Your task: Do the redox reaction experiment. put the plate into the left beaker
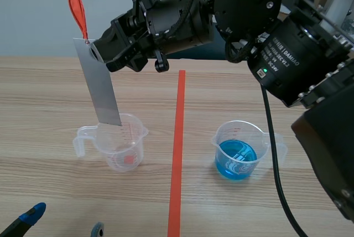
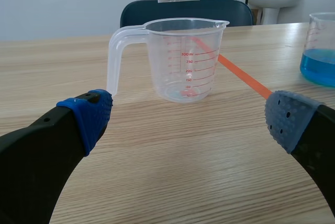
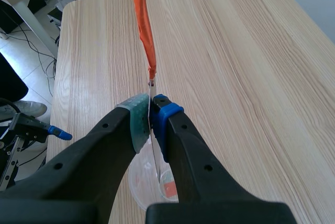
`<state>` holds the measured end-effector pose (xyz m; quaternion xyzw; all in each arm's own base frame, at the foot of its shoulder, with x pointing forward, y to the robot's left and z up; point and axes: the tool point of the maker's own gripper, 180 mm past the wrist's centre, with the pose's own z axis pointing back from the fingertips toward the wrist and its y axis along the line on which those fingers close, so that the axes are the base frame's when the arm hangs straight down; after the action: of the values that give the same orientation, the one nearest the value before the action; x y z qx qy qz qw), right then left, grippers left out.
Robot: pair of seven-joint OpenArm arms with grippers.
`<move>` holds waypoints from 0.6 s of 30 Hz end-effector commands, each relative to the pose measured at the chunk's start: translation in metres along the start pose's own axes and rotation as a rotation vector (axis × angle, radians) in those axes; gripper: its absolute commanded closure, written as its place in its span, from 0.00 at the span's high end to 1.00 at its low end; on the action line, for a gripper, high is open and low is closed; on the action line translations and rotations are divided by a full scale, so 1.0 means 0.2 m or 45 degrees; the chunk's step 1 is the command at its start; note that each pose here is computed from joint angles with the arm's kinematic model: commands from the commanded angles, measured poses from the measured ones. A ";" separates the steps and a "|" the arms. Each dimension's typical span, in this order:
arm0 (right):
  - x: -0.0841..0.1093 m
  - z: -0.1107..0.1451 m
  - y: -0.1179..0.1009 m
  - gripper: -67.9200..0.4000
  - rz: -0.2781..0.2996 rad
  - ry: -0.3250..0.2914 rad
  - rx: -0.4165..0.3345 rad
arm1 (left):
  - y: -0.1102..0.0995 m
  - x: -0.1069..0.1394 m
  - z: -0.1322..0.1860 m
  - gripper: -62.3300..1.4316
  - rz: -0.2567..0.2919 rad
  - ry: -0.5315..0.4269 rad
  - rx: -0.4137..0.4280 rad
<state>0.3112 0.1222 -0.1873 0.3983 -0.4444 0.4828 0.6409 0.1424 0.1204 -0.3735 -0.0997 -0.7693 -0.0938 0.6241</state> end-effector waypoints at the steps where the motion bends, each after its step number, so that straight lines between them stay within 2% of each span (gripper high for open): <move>1: 0.09 0.02 0.00 0.01 0.049 -0.061 0.006 | 0.02 0.06 0.00 0.99 -0.014 -0.069 -0.010; 18: 0.04 0.01 0.02 0.01 0.012 -0.052 0.015 | 0.02 0.06 0.00 0.99 -0.014 -0.069 -0.010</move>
<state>0.3073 0.1223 -0.1934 0.4039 -0.4384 0.4781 0.6450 0.1424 0.1204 -0.3735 -0.0997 -0.7693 -0.0938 0.6241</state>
